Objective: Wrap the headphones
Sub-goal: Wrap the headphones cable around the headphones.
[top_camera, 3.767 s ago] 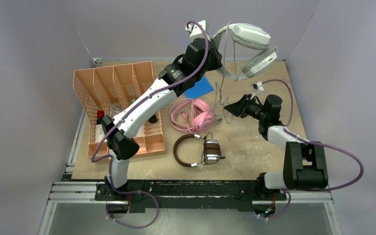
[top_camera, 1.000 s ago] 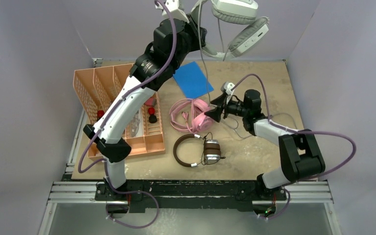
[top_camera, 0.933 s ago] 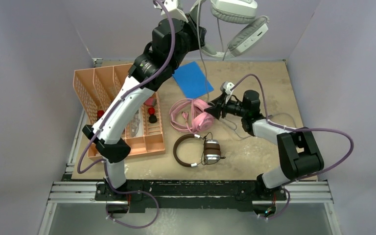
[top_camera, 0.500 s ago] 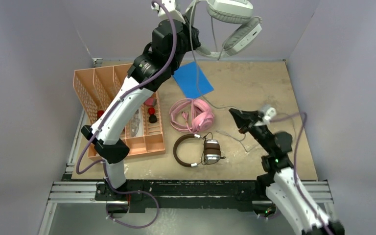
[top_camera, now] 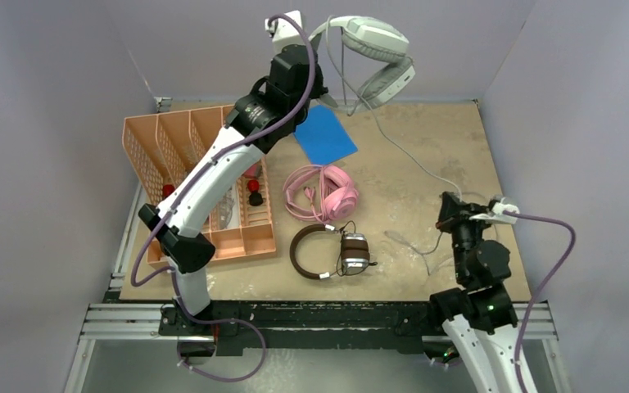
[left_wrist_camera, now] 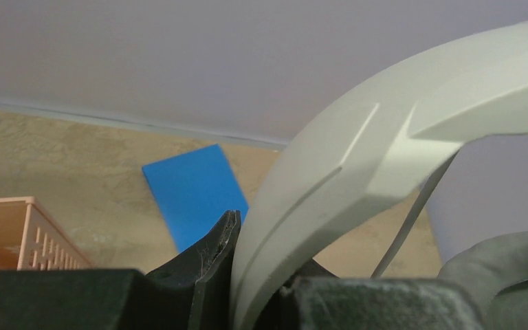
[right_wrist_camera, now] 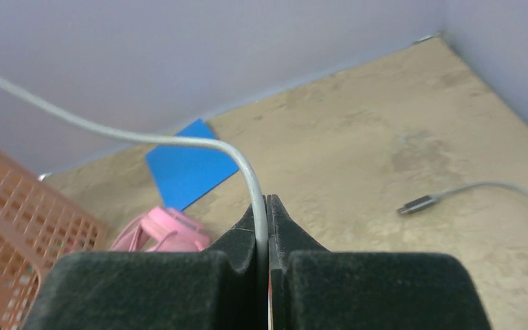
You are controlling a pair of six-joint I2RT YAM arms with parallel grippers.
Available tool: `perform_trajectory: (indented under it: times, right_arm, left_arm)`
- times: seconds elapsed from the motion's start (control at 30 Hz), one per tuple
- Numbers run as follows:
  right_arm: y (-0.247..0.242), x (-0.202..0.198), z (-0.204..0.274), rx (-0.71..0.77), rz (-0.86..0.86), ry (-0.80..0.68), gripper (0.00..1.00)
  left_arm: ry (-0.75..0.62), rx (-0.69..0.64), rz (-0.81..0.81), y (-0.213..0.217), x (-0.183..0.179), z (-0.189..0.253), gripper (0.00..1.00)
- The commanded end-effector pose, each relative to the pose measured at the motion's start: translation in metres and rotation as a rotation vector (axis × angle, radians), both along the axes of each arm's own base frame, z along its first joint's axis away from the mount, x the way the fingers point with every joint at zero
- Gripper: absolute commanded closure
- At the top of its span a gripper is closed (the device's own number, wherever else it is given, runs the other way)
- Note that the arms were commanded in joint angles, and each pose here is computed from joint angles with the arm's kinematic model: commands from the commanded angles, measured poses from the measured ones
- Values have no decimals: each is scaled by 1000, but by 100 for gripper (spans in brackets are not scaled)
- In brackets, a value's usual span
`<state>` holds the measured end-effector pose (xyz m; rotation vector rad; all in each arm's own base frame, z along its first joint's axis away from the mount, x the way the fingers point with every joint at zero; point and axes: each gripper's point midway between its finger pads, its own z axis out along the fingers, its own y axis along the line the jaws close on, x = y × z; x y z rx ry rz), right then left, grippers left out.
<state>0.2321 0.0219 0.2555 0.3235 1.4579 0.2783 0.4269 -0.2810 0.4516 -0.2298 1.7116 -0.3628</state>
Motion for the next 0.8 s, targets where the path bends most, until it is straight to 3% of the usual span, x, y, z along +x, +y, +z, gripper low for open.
perform_trajectory:
  times: [0.0,0.2,0.43,0.5,0.63,0.77]
  right_arm:
    - [-41,-18,37,26,-209,-9,100]
    - [-49,-26,41,-50,-236,5,100]
    - [-36,-23,37,-101,-152,4,100]
    - [-12,-19,44,-165,-20,-38,100]
    - [81,-13,51,-363,490,-182,100]
    - [125,-5,18,-345,759,-65,100]
  left_arm:
    - [-63,-57,77,33,-1,26,100]
    - [-18,-68,88,44,22,6,100]
    - [4,-103,105,53,41,-5,100]
    - [7,-125,103,51,46,-7,100]
    - [13,-193,85,40,57,-9,100]
    - [9,-277,25,22,65,-2,100]
